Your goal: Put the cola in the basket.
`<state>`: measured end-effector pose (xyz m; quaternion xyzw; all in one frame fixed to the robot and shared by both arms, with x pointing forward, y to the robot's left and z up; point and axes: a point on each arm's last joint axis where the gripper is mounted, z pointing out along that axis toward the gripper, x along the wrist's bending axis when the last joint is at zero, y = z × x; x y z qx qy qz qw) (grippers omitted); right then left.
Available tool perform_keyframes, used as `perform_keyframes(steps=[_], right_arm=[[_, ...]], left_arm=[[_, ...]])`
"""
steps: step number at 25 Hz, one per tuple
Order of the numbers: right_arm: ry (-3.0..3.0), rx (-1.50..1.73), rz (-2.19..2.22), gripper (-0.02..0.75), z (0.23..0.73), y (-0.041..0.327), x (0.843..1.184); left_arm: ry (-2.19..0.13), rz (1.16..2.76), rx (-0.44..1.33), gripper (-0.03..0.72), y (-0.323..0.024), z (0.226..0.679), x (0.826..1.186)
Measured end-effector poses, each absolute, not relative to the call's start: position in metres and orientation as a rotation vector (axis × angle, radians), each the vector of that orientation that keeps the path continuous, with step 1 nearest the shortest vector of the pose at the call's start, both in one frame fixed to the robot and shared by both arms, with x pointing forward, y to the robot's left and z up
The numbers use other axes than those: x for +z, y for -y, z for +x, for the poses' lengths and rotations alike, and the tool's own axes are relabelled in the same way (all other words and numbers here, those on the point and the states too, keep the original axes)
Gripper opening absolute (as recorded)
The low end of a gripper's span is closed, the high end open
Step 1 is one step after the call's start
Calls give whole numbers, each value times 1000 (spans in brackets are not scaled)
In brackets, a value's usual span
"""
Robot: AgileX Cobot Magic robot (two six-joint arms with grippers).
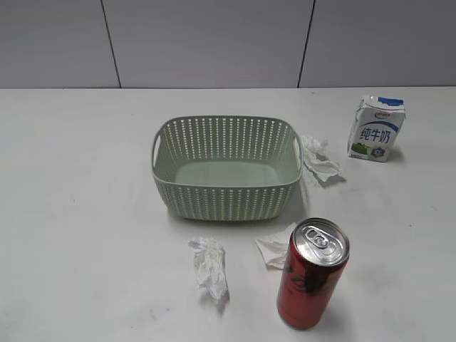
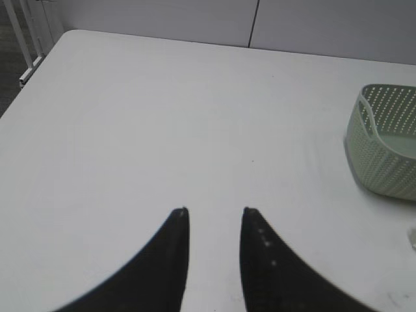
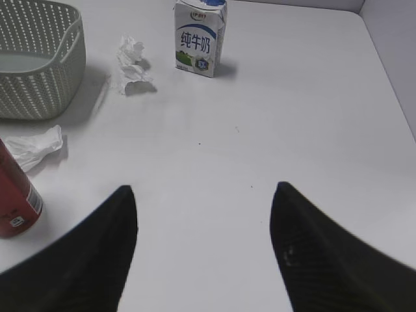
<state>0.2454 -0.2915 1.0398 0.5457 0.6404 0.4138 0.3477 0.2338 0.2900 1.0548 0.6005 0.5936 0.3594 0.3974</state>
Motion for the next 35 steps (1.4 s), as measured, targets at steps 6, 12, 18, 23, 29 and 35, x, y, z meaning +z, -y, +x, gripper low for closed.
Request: perform_keyframes(steps=[6, 12, 18, 23, 29, 35], right_arm=[[-1658, 1061, 1412, 491, 246, 292, 1040], [-1658, 1047, 1412, 500, 250, 293, 1045], [-1743, 971, 1498, 621, 276, 290, 1063], [-1840, 869, 1710, 636, 308, 287, 1078], [-2018, 669, 1922, 624, 355, 280, 1089], [-2112, 537, 2003, 599, 405, 275, 1091]], left_arm=[[-1503, 1521, 910, 217, -290, 234, 1055], [-1503, 1521, 910, 217, -290, 234, 1055], [-1503, 1521, 910, 217, -290, 234, 1055], [-1503, 1521, 910, 217, -290, 234, 1055], [-1503, 1521, 910, 217, -290, 234, 1055], [-1503, 1521, 910, 217, -290, 234, 1055]])
